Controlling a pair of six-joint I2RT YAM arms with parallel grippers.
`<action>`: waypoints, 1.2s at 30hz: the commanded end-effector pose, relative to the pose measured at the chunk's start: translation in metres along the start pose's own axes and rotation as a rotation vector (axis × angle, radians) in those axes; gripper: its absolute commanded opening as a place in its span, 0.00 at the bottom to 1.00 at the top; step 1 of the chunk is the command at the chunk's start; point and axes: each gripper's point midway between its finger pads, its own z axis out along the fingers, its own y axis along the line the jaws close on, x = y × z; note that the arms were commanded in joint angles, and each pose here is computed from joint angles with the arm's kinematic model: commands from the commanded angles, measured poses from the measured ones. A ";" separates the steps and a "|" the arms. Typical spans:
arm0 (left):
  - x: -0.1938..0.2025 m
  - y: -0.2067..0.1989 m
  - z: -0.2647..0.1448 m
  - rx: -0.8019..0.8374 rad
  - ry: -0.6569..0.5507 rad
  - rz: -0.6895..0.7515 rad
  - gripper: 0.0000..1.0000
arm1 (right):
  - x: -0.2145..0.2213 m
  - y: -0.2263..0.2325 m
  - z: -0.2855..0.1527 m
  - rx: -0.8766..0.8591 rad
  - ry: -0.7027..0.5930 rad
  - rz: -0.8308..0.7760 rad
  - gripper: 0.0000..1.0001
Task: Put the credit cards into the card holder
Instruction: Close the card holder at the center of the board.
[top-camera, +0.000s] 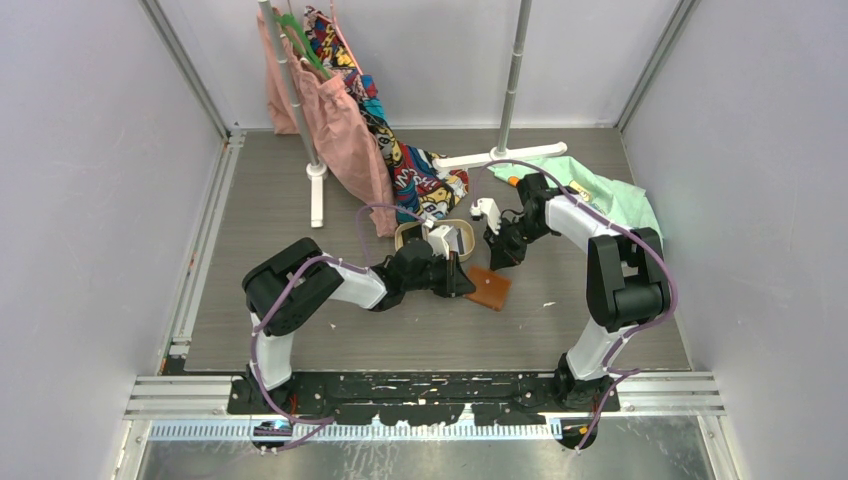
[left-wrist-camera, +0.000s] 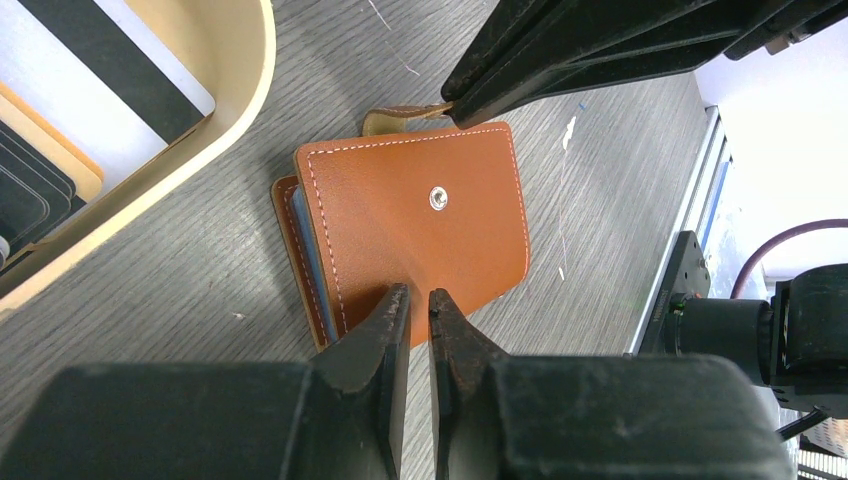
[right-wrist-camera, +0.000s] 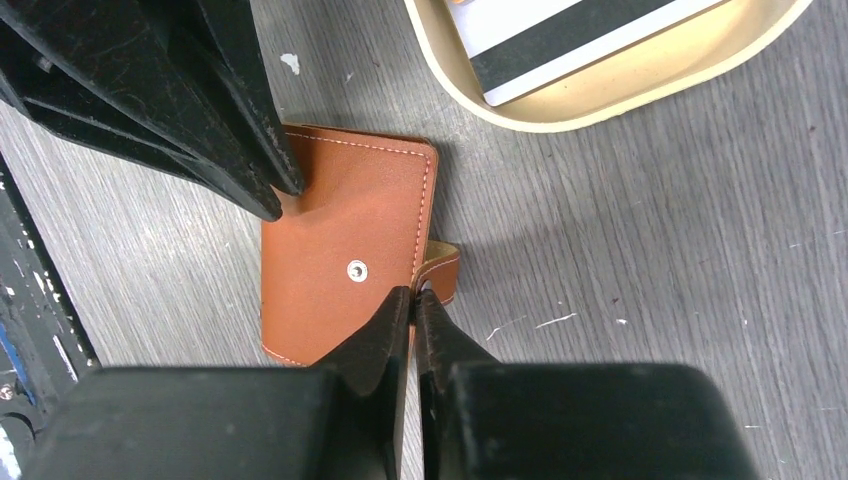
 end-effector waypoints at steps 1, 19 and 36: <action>0.006 0.005 0.003 -0.012 0.026 0.013 0.14 | -0.016 -0.004 -0.013 0.026 -0.021 -0.051 0.08; 0.007 0.002 0.006 0.014 0.028 -0.009 0.09 | 0.001 0.020 0.003 0.029 0.071 -0.240 0.01; 0.007 0.001 0.005 0.017 0.027 -0.006 0.08 | 0.009 0.036 0.009 -0.017 0.133 -0.321 0.01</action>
